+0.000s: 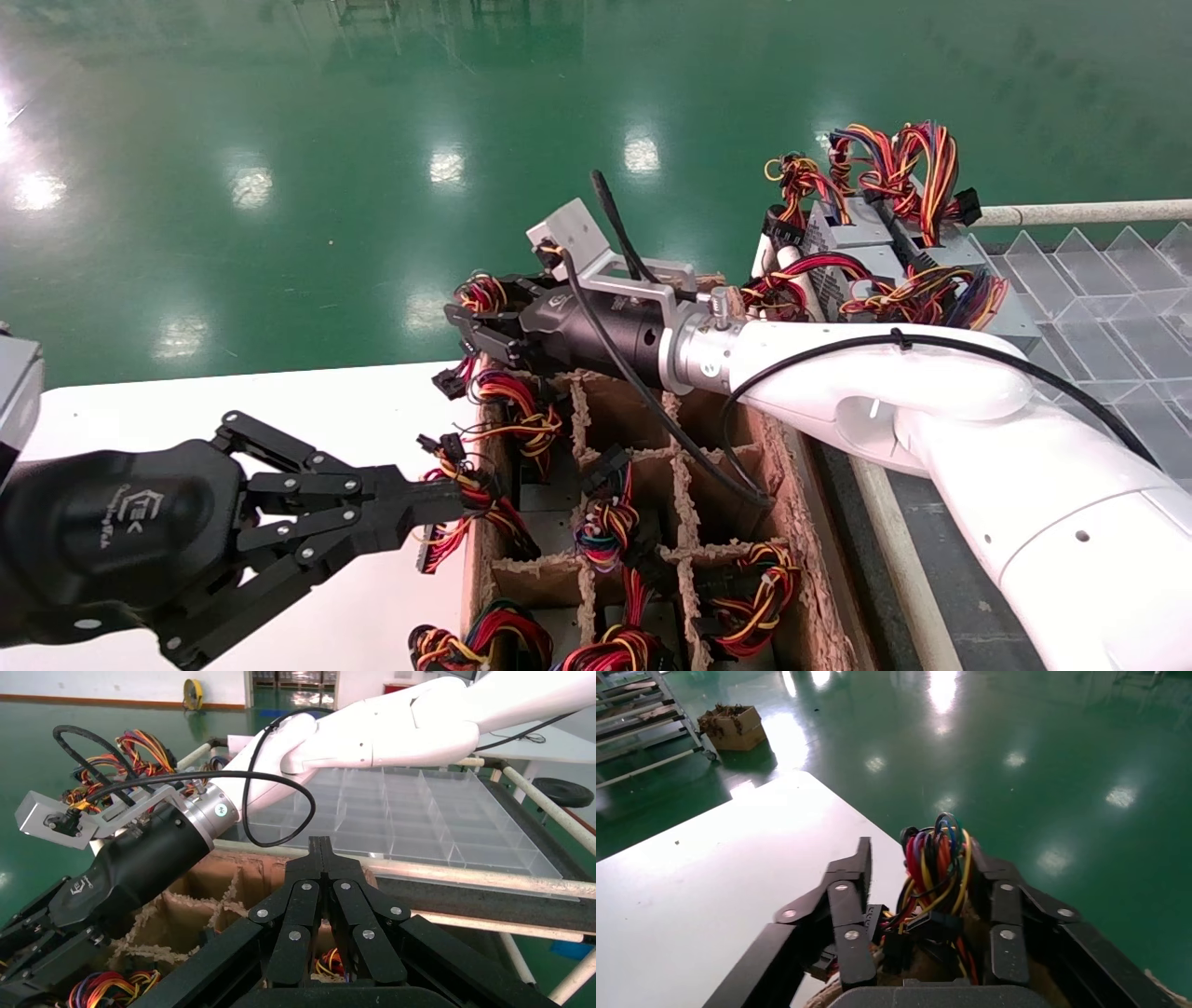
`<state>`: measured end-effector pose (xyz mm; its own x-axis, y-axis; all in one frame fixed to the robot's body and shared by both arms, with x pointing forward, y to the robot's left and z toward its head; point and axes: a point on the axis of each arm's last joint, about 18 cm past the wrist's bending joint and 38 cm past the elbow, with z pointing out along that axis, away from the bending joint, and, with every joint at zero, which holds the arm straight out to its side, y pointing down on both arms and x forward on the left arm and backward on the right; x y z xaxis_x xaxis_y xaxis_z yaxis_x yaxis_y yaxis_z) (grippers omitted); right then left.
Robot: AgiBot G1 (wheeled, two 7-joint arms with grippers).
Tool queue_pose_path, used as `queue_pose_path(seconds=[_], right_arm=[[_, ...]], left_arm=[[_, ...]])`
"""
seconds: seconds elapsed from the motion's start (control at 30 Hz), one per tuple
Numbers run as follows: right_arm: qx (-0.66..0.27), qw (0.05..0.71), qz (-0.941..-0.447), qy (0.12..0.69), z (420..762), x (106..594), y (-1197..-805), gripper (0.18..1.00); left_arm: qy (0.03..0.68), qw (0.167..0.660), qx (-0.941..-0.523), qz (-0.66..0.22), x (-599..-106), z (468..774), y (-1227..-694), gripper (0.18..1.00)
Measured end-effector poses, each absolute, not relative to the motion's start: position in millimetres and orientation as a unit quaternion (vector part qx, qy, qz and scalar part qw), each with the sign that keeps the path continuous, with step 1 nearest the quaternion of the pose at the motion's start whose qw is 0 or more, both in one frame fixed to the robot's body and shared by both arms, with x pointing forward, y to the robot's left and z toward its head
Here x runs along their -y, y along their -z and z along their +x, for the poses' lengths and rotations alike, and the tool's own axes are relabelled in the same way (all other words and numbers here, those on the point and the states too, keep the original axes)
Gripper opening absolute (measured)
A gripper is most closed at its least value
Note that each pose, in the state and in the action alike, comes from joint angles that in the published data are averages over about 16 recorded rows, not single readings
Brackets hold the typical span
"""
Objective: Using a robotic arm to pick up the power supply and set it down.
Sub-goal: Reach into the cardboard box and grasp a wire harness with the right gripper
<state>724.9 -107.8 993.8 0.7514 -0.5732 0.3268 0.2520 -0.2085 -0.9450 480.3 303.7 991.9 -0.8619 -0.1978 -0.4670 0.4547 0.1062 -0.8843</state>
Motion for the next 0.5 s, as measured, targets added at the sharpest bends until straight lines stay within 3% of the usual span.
queue_pose_path(seconds=[0.33, 0.5], right_arm=[[-0.111, 0.614, -0.704, 0.34, 726.1, 110.5, -996.2, 0.382], [-0.104, 0.615, -0.701, 0.346, 724.8, 113.3, -1006.0, 0.315]], left_arm=[[0.662, 0.246, -0.702, 0.092, -303.7, 480.3, -991.9, 0.191], [0.662, 0.246, -0.702, 0.092, -303.7, 480.3, -991.9, 0.191]])
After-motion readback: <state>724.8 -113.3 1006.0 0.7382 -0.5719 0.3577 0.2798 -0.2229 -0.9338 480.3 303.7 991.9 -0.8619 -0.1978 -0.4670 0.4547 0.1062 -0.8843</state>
